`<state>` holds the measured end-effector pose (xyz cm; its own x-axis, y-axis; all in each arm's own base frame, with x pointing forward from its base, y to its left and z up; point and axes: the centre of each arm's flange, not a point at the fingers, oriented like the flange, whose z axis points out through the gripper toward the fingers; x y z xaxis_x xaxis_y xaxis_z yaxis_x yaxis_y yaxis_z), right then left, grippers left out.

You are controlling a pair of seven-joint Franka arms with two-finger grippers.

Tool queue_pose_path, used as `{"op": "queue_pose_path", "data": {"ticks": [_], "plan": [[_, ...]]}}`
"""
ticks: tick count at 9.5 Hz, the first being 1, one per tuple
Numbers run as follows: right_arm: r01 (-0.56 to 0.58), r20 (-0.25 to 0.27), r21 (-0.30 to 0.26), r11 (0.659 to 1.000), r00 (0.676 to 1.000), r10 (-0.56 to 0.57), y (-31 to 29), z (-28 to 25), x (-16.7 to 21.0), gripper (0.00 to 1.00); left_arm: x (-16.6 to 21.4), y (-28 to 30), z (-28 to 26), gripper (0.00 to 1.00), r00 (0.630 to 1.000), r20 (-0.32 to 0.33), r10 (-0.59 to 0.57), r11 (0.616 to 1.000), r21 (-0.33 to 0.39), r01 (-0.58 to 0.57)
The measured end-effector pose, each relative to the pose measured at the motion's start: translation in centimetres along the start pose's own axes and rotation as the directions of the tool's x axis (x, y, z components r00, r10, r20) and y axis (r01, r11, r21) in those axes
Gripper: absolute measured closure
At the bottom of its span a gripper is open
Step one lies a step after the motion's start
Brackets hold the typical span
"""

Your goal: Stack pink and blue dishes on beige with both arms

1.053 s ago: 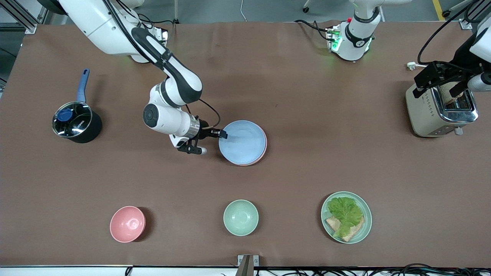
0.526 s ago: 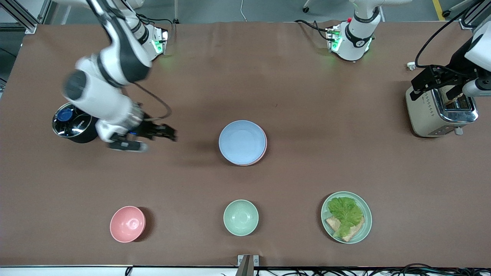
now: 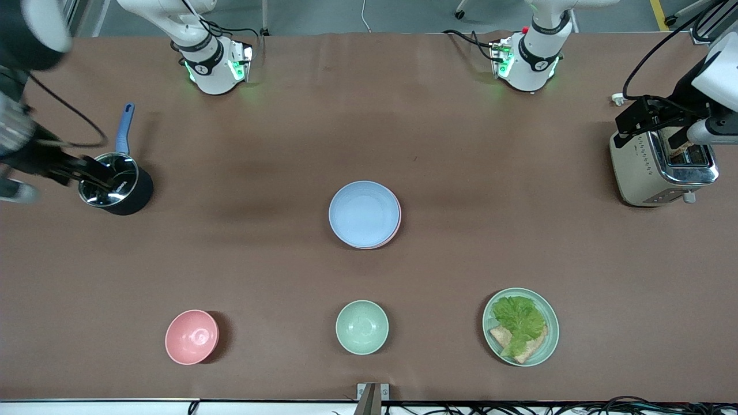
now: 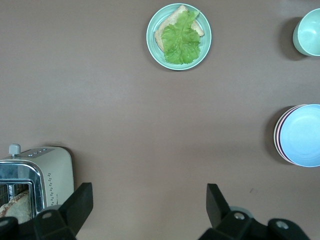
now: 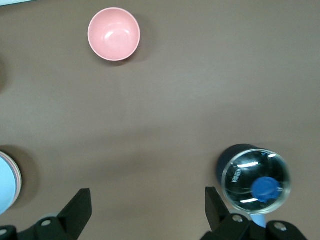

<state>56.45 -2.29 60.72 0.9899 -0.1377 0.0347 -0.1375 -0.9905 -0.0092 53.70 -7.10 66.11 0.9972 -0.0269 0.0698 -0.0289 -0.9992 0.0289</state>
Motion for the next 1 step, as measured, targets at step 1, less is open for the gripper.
{"op": "queue_pose_path", "data": {"ticks": [1], "plan": [[0.013, 0.02, -0.002, 1.0, 1.0, -0.013, 0.81, -2.07, -0.58, 0.0, -0.01, -0.03, 0.02, 0.0, 1.0, 0.001, -0.001, 1.0, 0.0, 0.001]]}}
